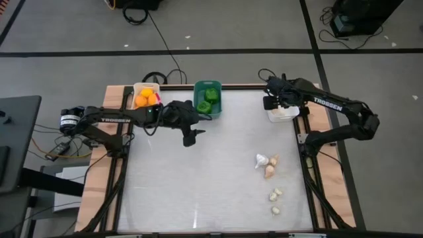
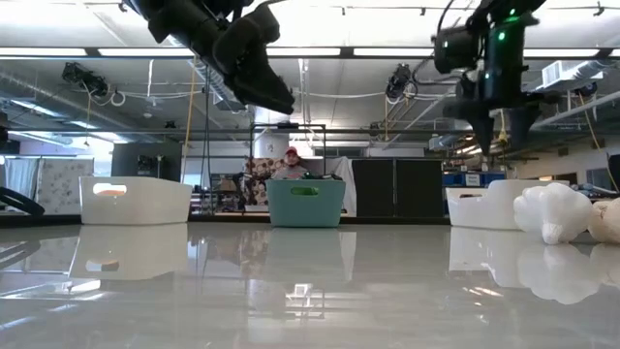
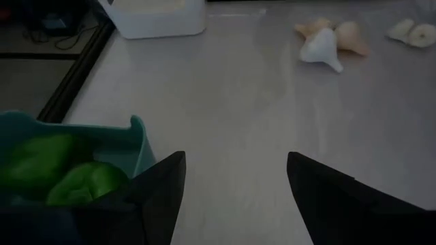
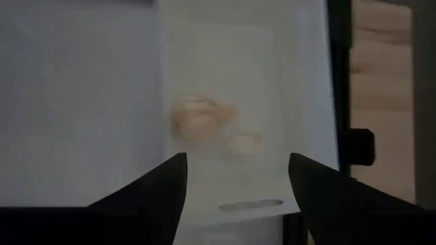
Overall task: Sort produce into baskets
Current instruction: Put the top left white garlic into the right white bin
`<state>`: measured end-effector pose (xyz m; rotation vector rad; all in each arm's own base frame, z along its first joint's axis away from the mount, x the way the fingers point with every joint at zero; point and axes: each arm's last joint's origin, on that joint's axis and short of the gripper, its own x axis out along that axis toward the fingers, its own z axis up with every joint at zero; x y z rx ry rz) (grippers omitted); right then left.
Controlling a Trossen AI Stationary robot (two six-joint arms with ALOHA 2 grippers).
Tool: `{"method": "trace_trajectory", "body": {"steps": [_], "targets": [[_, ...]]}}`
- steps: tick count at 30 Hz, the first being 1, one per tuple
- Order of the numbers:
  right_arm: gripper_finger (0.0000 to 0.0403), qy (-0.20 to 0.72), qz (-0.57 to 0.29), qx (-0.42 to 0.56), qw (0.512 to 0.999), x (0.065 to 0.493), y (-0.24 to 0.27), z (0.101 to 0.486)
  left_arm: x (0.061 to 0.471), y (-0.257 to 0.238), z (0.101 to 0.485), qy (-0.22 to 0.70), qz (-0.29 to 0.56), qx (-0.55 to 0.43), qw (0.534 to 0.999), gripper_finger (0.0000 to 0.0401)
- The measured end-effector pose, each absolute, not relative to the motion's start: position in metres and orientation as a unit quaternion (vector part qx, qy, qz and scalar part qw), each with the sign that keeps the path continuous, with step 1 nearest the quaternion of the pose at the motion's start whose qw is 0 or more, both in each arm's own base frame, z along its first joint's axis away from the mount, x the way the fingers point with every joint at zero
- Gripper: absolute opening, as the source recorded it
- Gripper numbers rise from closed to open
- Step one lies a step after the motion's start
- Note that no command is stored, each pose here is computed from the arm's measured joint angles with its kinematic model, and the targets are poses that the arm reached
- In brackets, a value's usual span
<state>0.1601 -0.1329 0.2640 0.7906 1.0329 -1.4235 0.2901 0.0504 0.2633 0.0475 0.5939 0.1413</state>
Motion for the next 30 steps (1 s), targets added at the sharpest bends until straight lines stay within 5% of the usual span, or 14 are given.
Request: {"method": "trace_trajectory", "body": {"steps": [12, 18, 30], "targets": [[0.0243, 0.485, -0.364, 0.332, 0.723, 0.189, -0.056, 0.282, 0.315, 0.051, 0.235, 0.299, 0.027, -0.005, 0.954, 0.0262], [0.0242, 0.517, -0.286, 0.4, 0.701, 0.185, -0.019, 0.287, 0.349, 0.038, 0.212, 0.229, -0.053, -0.051, 0.971, 0.0262], [0.0242, 0.597, -0.216, 0.341, 0.693, 0.152, 0.018, 0.295, 0.448, 0.006, 0.181, 0.162, -0.093, -0.063, 0.98, 0.0262]]}}
